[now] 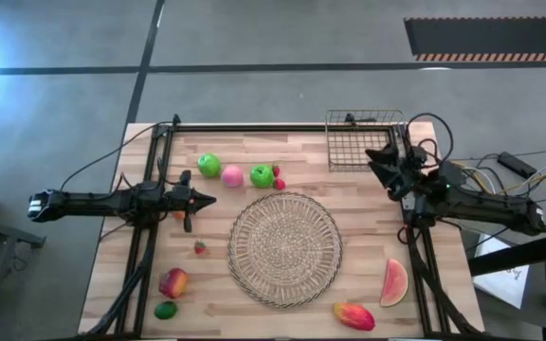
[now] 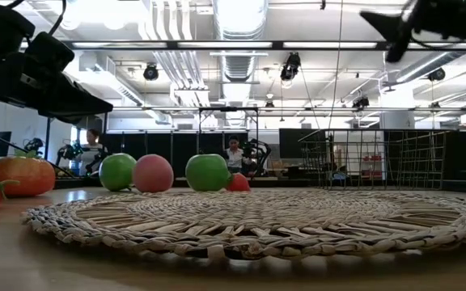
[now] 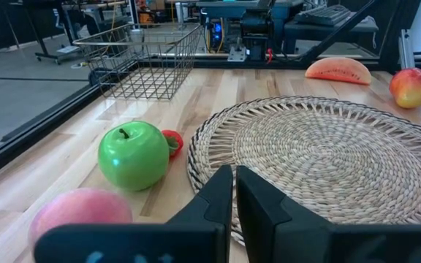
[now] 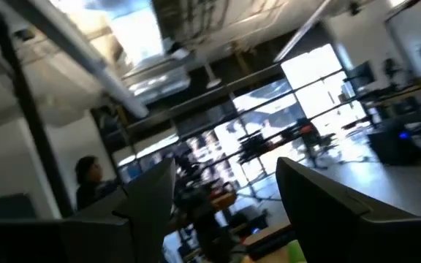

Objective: Build produce basket
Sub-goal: Move the gold wire basket on the brown mat

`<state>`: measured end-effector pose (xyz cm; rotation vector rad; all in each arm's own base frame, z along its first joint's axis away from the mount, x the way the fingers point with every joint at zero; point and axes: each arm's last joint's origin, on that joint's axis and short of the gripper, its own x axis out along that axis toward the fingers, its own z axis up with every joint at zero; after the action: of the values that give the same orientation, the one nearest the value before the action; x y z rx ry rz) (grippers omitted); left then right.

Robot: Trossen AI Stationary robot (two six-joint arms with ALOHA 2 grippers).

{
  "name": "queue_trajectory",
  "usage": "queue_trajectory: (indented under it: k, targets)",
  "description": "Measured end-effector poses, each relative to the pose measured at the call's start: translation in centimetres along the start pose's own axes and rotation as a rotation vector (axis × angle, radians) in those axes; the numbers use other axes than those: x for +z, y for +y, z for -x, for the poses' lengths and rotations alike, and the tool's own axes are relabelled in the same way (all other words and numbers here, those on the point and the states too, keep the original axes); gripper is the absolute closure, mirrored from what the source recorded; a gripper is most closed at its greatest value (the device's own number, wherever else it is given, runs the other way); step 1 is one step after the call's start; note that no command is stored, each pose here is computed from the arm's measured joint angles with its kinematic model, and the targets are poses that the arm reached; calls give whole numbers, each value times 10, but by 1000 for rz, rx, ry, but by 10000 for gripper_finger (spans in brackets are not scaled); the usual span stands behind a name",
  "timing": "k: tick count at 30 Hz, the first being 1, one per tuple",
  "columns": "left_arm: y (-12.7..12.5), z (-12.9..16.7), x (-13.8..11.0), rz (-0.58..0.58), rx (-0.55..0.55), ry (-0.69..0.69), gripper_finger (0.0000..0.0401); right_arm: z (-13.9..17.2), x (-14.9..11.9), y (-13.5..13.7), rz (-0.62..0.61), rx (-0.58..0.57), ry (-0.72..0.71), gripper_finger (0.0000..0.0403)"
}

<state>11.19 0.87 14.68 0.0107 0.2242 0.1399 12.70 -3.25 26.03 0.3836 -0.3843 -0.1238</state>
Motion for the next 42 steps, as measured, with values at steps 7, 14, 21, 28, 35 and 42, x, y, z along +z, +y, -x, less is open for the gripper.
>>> queue_trajectory:
  k: [7, 14, 21, 28, 35, 42]
  targets:
    - [0, 0, 0, 0, 0, 0, 398, -50, 0, 5, 93, -4, 179, 172]
    - [0, 0, 0, 0, -1, 0, 398, -91, 7, 17, 173, 173, 272, 172]
    - [0, 0, 0, 0, 0, 0, 398, -112, 17, 19, 134, -160, 776, 176]
    - [0, 0, 0, 0, 0, 0, 398, -119, 18, 10, 325, -612, 1320, 182]
    - [0, 0, 0, 0, -1, 3, 398, -138, -10, -5, 410, -609, 1604, 157]
    - [0, 0, 0, 0, 0, 1, 398, -148, -36, -28, 545, -645, 1732, 145]
